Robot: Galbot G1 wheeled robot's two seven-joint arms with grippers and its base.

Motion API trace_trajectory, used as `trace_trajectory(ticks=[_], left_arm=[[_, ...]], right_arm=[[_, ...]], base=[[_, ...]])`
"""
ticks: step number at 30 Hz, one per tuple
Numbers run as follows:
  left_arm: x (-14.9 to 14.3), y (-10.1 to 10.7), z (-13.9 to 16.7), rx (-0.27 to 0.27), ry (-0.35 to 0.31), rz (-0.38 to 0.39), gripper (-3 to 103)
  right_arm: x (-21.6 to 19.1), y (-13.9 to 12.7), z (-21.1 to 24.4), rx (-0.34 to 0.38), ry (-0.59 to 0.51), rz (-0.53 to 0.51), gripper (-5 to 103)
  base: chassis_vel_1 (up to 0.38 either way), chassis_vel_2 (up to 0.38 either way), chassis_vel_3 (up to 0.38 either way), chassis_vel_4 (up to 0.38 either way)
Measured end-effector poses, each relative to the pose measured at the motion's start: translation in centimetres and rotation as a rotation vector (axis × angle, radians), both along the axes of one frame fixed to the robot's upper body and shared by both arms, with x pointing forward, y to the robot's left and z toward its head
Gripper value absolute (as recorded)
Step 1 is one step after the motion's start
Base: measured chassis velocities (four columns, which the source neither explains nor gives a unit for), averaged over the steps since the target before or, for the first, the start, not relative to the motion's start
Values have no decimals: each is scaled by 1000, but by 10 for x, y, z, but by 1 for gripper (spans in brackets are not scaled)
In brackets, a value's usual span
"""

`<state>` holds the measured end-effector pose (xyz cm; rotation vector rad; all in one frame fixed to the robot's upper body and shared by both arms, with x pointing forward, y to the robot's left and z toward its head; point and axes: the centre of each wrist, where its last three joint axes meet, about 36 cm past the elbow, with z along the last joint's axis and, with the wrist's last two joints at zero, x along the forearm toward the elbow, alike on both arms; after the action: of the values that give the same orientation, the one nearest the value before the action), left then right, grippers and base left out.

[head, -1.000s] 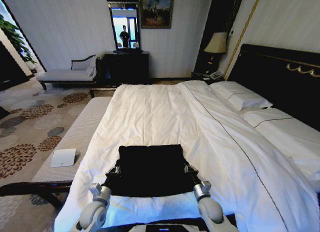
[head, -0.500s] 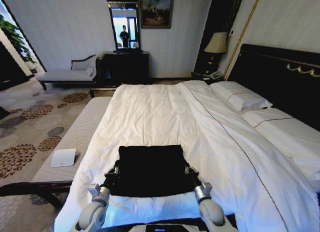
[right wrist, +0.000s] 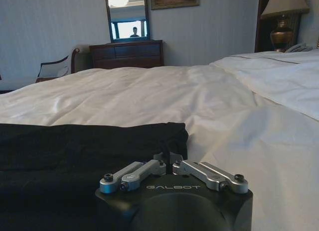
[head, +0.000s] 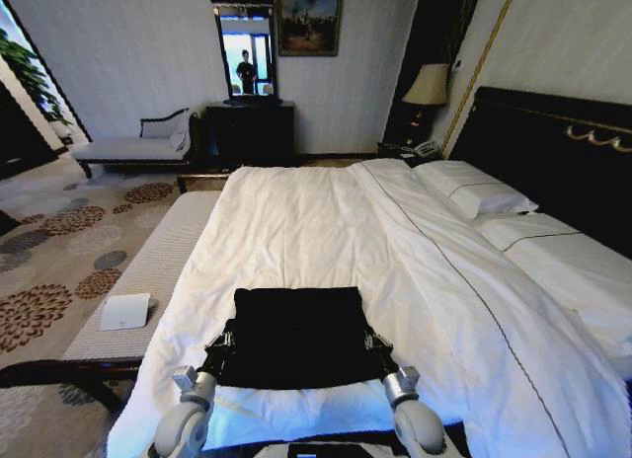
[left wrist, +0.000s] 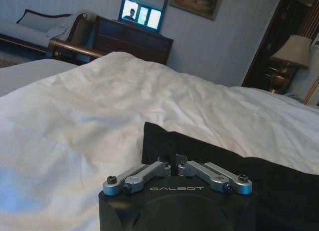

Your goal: Fold the clothes on the bed.

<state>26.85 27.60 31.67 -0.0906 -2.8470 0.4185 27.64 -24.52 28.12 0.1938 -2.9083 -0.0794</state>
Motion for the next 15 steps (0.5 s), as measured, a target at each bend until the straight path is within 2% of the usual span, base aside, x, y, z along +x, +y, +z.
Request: trace_trajectory(ticks=[9,15], left_arm=[[-11,1,1,-8,8,14,1],[-12,1,-4,9,32,32,1]], right_arm=[[-6,4,1,0,5,8,1],[-14,4,-4,-18,25,28,-2]], base=[[0,0,0,0],[0,0,0,0]])
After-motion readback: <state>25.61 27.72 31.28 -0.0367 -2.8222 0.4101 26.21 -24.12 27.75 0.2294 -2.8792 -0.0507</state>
